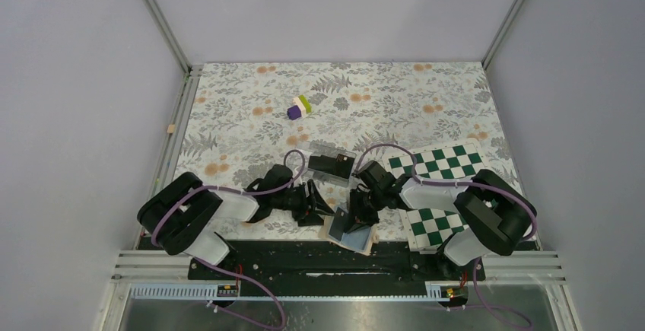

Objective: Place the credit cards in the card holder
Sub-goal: Close the card holder at the corner of the board.

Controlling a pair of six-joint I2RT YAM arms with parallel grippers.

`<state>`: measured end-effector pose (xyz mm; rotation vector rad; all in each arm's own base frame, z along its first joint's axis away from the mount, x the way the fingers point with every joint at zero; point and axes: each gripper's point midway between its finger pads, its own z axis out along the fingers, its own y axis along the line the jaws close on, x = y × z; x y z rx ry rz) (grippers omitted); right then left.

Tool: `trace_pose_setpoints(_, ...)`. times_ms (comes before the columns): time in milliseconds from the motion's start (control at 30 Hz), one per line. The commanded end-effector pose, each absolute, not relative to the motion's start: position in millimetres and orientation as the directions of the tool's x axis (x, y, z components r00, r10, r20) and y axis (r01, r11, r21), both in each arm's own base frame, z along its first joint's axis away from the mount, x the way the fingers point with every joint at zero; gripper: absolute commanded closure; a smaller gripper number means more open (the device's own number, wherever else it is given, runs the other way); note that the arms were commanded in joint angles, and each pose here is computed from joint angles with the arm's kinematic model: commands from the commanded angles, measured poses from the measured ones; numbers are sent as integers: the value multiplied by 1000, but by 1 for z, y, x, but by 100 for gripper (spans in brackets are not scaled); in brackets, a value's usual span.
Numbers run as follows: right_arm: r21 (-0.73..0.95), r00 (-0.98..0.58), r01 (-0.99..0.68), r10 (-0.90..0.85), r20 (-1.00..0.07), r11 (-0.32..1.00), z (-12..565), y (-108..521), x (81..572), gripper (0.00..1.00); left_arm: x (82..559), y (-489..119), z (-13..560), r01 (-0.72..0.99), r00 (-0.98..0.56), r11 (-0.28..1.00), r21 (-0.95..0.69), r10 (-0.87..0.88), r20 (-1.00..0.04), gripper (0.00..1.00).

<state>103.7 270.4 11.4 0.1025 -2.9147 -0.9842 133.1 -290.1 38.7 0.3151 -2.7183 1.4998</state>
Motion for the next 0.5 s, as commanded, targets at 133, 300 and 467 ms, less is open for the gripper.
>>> trace_pose_setpoints(133,566,-994,-65,-104,37,822,-2,264,102,82,125,-311,97,-75,-996,326,-942,-75,54,47)
trace_pose_setpoints(300,572,-994,-69,-107,32,817,2,265,101,81,115,-319,111,-64,-998,275,-959,-37,56,47)
trace_pose_setpoints(467,573,-994,-92,-106,-8,815,18,261,103,78,105,-329,103,-96,-995,264,-960,7,102,47)
